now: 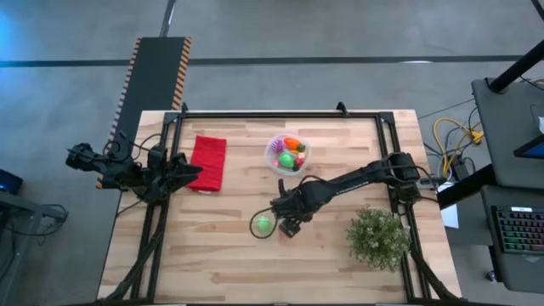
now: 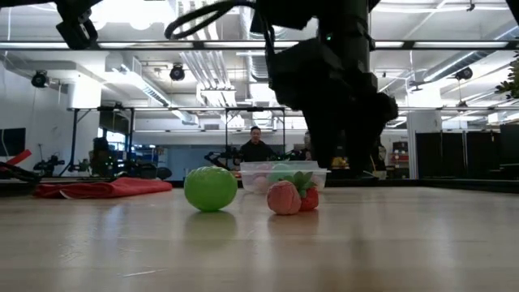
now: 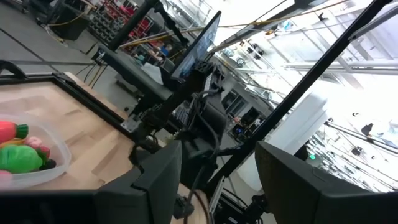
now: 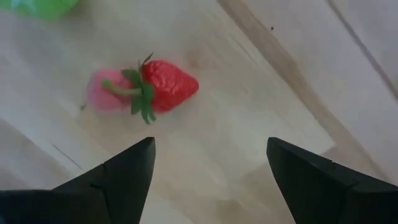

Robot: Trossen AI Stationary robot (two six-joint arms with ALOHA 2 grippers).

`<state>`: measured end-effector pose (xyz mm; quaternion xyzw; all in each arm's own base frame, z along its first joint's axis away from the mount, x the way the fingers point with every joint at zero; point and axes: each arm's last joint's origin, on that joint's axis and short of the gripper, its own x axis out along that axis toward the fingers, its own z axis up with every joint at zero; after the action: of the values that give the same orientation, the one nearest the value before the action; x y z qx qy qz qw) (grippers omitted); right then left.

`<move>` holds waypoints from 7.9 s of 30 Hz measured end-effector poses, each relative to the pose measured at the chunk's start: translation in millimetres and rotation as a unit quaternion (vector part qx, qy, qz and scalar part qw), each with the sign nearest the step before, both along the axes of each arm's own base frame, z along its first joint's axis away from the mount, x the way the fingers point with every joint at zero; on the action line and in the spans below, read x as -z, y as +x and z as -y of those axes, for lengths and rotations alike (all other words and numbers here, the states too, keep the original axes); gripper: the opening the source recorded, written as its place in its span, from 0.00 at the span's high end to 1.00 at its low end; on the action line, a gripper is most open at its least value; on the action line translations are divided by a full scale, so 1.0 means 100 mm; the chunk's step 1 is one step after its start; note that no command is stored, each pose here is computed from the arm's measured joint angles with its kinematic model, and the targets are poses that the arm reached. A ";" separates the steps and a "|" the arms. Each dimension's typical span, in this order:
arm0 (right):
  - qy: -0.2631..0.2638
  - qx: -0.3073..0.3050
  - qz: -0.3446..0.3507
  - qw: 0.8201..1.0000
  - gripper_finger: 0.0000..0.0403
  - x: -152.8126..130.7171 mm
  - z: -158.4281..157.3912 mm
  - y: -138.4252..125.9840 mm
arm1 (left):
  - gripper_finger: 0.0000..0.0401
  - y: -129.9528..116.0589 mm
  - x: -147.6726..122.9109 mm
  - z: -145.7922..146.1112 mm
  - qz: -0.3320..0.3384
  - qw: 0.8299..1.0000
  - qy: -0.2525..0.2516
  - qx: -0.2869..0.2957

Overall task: Pick and placing Produce into tupperware
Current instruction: Put the red strawberry into the transparent bin, then put the pink peach into the transparent bin

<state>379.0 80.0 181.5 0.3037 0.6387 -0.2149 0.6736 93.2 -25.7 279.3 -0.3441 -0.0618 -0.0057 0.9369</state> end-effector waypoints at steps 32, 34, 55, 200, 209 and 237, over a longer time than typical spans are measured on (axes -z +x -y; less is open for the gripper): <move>-0.143 -0.533 0.067 0.831 0.43 0.14 -0.37 0.09 | 0.52 0.00 0.01 0.01 -0.005 1.000 -0.018 0.010; -0.144 -0.529 0.069 0.833 0.42 0.13 -0.37 0.09 | 0.52 0.00 0.01 0.01 -0.005 1.000 -0.019 0.010; -0.124 -0.456 0.080 0.878 0.62 0.29 -0.40 0.16 | 0.52 0.04 0.03 0.02 -0.016 1.000 -0.018 0.010; 0.000 -0.125 0.079 0.989 0.45 0.33 -0.30 0.45 | 0.52 0.10 0.04 0.05 -0.023 0.999 -0.026 0.011; -0.006 -0.106 0.075 0.992 0.53 0.34 -0.29 0.45 | 0.52 0.11 0.05 0.05 -0.026 0.999 -0.039 0.012; 0.025 -0.102 0.028 0.994 0.46 0.25 -0.32 0.71 | 0.52 0.11 0.05 0.05 -0.026 0.999 -0.039 0.016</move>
<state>449.7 111.7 156.1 0.2597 0.6523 -0.1202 0.7019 104.0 -30.7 274.5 -0.3809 -0.0323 -0.0091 0.9240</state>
